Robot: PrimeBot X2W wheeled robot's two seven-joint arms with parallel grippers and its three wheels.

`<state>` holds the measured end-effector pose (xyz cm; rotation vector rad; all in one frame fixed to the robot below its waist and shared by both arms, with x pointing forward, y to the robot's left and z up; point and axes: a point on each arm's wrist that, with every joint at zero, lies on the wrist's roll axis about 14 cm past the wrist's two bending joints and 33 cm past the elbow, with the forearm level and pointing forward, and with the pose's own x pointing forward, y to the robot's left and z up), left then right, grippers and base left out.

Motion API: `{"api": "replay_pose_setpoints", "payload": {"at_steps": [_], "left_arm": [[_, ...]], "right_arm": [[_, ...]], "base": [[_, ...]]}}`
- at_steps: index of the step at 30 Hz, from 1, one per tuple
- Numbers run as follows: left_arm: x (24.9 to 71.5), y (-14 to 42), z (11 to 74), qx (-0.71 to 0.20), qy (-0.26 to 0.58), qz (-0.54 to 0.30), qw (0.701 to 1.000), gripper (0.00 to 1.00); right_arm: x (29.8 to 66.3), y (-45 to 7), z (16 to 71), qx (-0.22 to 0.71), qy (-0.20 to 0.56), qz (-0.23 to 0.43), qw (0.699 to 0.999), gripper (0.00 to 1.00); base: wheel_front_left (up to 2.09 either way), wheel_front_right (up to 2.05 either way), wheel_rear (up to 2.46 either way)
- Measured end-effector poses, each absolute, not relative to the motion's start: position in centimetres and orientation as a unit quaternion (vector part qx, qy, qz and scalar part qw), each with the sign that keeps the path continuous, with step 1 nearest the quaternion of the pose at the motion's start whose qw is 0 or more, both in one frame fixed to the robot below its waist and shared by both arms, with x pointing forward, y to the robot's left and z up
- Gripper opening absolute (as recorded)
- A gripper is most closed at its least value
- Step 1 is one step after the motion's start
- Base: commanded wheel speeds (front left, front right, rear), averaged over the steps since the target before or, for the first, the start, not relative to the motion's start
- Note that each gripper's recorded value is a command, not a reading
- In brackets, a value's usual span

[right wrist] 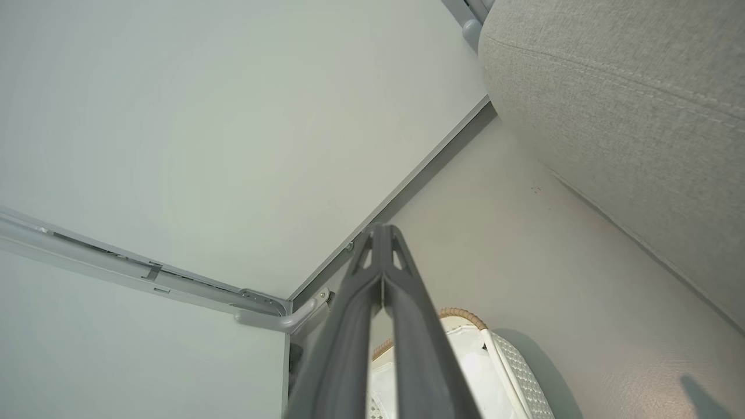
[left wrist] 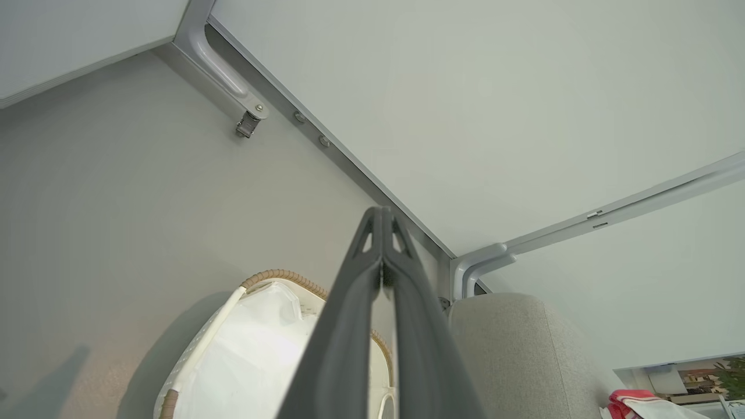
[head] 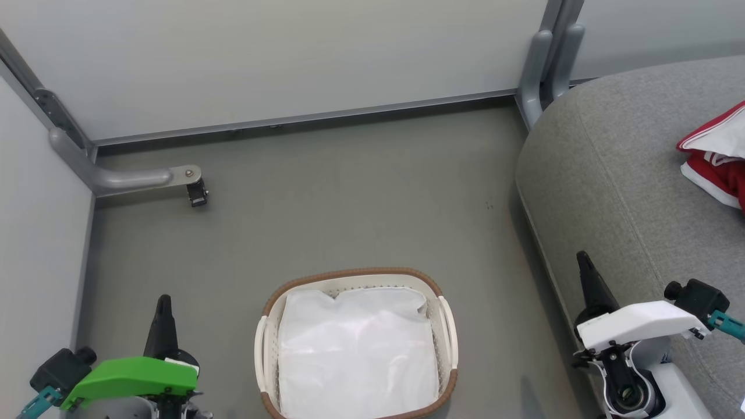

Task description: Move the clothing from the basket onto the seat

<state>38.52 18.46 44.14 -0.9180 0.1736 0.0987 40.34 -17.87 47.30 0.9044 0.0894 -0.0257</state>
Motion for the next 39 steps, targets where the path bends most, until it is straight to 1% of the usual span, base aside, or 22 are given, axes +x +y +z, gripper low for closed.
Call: {"api": "replay_pose_setpoints", "payload": {"at_steps": [21, 39], "left_arm": [[38.7, 18.9, 45.6, -0.541, 0.066, 0.047, 0.837, 0.00], [38.8, 19.3, 47.1, -0.606, 0.046, 0.038, 0.793, 0.00]], "right_arm": [[39.9, -18.7, 48.0, 0.535, 0.036, -0.021, 0.844, 0.00], [39.6, -19.2, 48.7, 0.603, 0.026, -0.020, 0.797, 0.00]], "base": [[0.00, 0.00, 0.00], [0.00, 0.00, 0.00]]}}
